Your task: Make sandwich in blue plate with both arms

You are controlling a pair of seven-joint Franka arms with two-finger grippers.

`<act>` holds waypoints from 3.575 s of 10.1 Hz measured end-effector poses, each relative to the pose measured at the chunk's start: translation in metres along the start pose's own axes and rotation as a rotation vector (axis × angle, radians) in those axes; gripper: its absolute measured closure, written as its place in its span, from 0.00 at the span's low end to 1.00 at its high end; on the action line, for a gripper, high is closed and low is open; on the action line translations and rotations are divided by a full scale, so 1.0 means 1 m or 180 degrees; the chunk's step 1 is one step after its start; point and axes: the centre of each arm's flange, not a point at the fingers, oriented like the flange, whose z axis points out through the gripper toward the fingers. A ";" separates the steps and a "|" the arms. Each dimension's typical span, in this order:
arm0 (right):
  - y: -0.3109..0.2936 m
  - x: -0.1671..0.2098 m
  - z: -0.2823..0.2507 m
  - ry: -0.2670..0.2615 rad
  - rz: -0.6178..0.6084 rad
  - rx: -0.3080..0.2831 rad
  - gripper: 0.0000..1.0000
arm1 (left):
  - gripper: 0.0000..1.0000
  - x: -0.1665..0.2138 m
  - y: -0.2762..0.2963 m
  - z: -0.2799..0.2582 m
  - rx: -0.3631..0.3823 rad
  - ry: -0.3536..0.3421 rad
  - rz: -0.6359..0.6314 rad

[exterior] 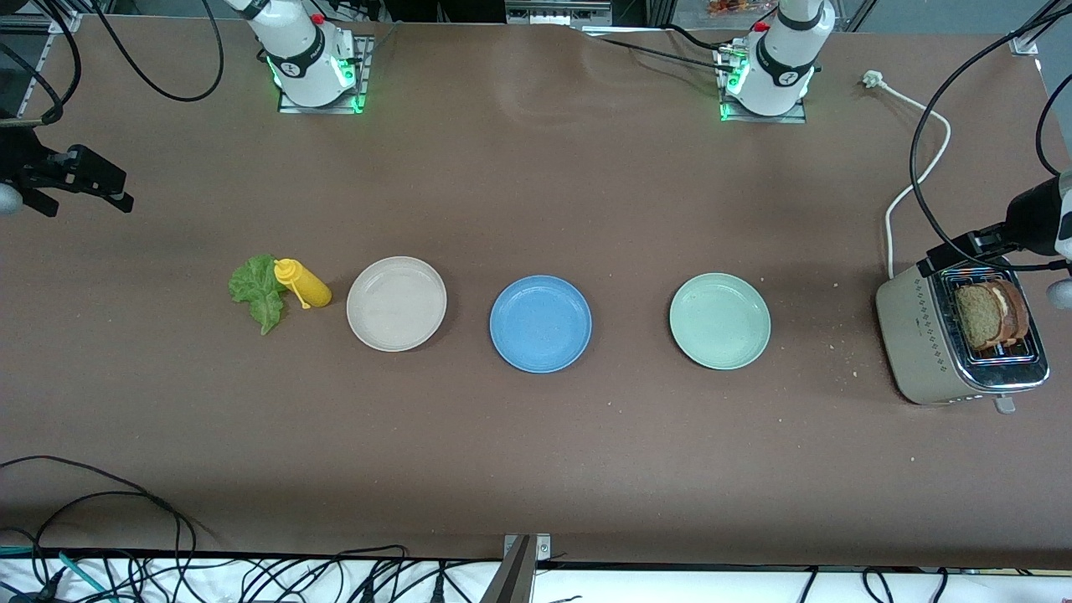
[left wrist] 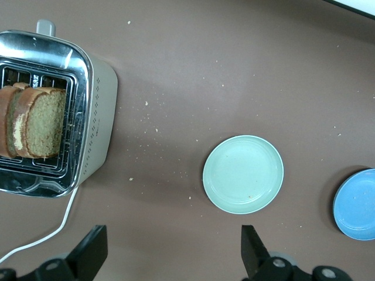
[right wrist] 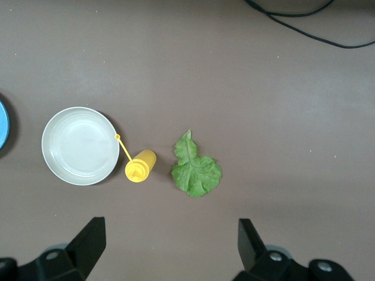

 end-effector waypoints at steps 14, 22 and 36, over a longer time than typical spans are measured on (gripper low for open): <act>0.000 0.000 0.000 0.0000 0.0000 0.0000 0.00 | 0.00 0.003 0.000 0.008 0.0009 -0.0042 -0.0003; 0.000 0.000 0.000 0.0000 0.0000 0.0000 0.00 | 0.00 0.003 0.000 0.008 0.0009 -0.0043 -0.0003; 0.000 0.000 0.000 0.0000 0.0001 0.0000 0.00 | 0.00 0.005 -0.002 0.010 0.0064 -0.0042 0.0003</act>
